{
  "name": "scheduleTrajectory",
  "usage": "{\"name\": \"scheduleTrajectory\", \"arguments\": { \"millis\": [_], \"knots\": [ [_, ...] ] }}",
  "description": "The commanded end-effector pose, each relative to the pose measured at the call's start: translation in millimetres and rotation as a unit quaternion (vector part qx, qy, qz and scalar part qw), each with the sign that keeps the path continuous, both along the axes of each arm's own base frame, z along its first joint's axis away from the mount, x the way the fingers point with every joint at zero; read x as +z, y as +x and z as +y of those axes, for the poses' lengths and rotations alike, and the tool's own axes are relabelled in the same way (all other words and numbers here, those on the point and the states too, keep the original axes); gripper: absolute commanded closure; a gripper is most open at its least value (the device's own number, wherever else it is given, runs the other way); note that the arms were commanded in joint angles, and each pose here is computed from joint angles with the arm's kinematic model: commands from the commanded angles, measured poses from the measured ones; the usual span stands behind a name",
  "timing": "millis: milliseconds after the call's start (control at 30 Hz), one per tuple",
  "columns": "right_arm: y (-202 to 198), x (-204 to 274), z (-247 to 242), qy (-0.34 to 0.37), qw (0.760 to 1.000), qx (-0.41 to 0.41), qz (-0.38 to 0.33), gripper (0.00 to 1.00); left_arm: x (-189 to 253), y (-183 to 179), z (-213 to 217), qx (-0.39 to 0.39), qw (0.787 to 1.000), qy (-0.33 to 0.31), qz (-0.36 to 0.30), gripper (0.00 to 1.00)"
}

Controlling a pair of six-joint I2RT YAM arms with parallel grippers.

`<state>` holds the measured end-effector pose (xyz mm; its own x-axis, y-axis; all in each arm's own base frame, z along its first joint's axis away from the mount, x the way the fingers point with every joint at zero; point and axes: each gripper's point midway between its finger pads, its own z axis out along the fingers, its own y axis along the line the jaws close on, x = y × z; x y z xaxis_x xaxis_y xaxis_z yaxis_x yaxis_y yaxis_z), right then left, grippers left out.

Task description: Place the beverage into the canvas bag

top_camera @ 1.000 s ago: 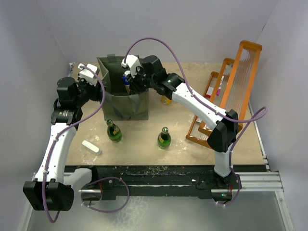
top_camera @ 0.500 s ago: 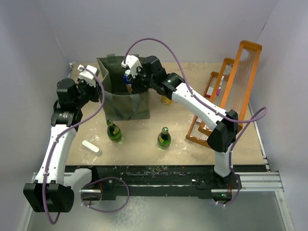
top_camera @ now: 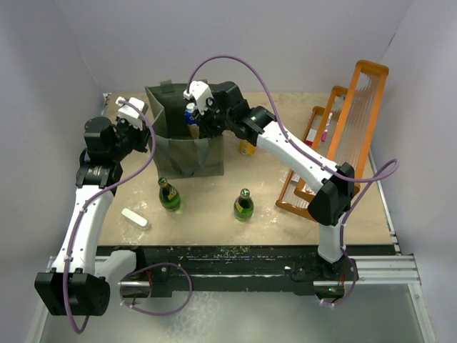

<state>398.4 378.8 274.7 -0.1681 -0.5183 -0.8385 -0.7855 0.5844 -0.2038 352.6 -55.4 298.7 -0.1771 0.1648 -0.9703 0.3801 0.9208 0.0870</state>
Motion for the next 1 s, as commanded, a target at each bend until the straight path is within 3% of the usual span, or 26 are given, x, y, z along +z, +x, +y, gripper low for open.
{"name": "scheduleTrajectory", "arguments": {
  "millis": [0,367,667,967],
  "knots": [
    [52,107,-71,0.006,0.979,-0.112,-0.172,1.0,12,-2,11,0.021,1.0,0.0,-0.023,1.0],
    [58,90,-83,-0.008,0.981,-0.118,-0.153,1.0,17,-4,14,0.025,0.999,-0.008,-0.027,1.0],
    [56,63,-72,-0.01,0.989,-0.092,-0.118,1.0,13,-9,-5,-0.032,0.999,-0.019,-0.024,1.0],
    [51,50,-51,0.01,0.995,-0.05,-0.084,0.75,11,-11,-18,-0.068,0.997,-0.031,-0.019,1.0]
  ]
}}
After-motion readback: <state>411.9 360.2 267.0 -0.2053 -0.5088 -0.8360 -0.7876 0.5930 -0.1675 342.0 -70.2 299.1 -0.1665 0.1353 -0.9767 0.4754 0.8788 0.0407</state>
